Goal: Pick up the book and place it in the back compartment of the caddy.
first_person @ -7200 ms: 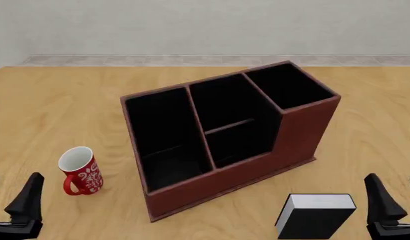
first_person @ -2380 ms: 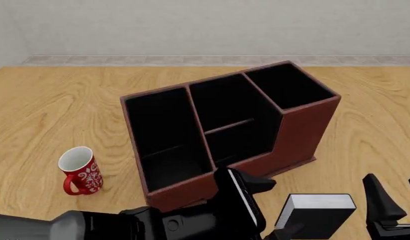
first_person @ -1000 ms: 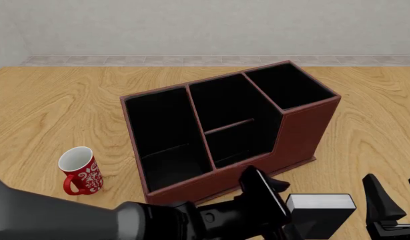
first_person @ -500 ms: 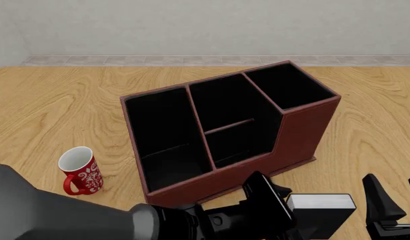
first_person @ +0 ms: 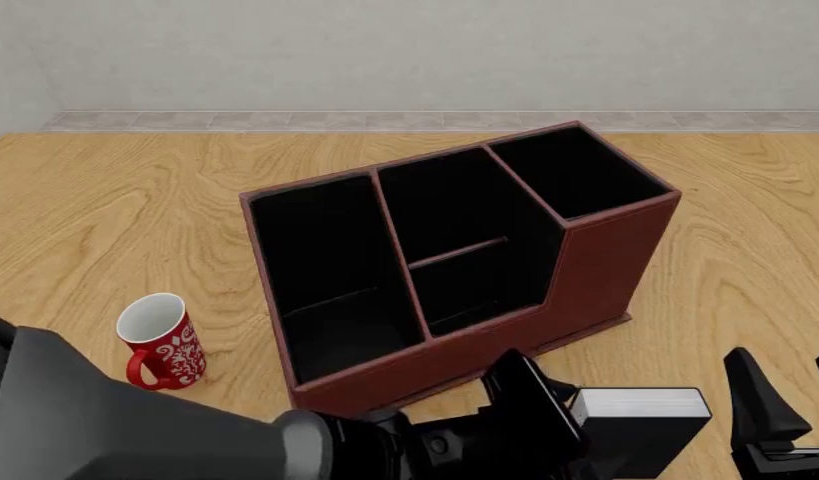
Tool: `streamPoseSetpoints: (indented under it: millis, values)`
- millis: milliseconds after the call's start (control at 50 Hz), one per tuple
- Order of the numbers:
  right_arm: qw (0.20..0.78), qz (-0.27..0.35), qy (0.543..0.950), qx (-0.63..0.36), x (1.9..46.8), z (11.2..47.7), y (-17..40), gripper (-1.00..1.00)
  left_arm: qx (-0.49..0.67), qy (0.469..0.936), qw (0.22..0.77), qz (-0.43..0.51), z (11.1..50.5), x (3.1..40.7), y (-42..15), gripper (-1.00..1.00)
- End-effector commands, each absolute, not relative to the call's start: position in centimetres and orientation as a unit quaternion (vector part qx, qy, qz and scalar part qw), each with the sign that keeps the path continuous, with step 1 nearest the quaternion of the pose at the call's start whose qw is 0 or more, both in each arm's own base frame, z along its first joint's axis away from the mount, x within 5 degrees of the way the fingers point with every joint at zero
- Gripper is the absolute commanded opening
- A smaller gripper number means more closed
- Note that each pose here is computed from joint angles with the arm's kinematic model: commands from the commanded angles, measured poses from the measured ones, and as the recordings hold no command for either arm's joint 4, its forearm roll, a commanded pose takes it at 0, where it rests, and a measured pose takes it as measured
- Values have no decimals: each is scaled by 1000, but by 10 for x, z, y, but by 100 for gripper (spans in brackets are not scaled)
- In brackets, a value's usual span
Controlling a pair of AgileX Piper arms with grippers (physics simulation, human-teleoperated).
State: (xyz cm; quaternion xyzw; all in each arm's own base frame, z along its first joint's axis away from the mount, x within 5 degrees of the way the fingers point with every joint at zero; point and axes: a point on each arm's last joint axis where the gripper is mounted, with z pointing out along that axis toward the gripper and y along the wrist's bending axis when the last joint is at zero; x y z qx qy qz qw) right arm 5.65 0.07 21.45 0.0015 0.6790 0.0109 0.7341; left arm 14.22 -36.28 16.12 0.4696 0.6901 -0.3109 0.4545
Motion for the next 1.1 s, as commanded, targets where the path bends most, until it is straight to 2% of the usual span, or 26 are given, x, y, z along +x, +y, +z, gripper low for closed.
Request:
streamPoseSetpoints:
  millis: [20, 60, 80, 720, 1100]
  values:
    - [734, 11, 679, 1, 56, 214, 1, 100, 467, 693, 452, -311, 164, 143, -363, 100]
    - [734, 11, 679, 1, 56, 214, 1, 100, 466, 693, 454, -311, 165, 144, -363, 100]
    - [734, 11, 679, 1, 56, 214, 1, 100, 466, 692, 456, -311, 166, 145, -362, -100]
    - [734, 11, 679, 2, 56, 214, 1, 100, 444, 677, 497, -312, 199, 147, -322, -100]
    - [734, 11, 679, 1, 56, 214, 1, 100, 438, 656, 528, -316, 237, 137, -288, -100]
